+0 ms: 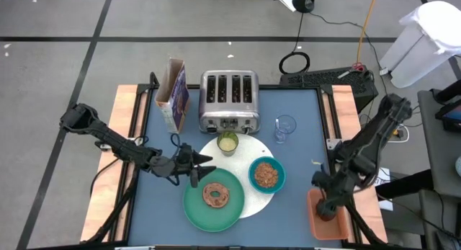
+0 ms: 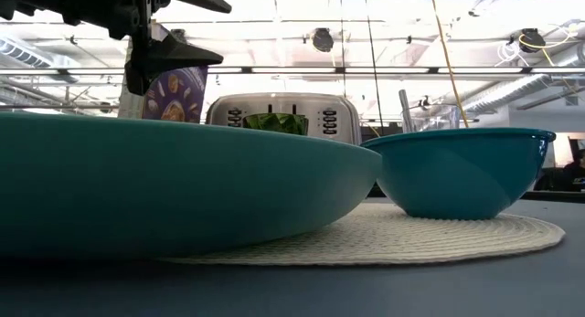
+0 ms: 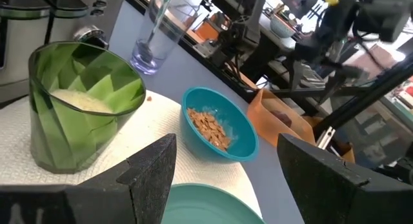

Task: Arrange a breakfast setting
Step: Put the red apple to the top left of the placemat

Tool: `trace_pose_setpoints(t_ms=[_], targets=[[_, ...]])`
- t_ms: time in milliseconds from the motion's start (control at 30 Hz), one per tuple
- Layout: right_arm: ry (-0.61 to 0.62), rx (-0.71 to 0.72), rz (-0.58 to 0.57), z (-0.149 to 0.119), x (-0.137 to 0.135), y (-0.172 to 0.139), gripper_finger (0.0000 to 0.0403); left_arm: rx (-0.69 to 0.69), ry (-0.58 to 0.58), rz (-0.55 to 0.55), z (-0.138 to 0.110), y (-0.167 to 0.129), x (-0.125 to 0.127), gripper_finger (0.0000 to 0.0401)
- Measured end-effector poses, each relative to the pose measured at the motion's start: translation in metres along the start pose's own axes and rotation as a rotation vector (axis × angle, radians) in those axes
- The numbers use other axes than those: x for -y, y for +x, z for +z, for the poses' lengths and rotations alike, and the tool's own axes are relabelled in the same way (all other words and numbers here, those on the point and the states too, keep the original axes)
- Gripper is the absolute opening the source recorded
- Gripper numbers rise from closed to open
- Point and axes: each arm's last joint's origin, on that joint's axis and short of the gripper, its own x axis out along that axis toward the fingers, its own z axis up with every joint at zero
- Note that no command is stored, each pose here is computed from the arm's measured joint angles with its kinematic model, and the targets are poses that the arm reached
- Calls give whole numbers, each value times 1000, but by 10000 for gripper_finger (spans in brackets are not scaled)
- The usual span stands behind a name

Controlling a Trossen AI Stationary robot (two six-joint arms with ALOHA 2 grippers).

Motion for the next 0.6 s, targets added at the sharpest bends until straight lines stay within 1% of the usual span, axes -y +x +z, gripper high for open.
trace_pose_setpoints(t_ms=[167, 367, 600], targets=[[94, -29, -117, -5, -1, 18, 339, 6, 0, 6, 0, 0, 0, 273], [104, -22, -203, -5, -4, 36, 339, 6, 8, 6, 0, 0, 0, 273], [113, -15, -254, -4, -4, 43, 339, 6, 10, 6, 0, 0, 0, 273]])
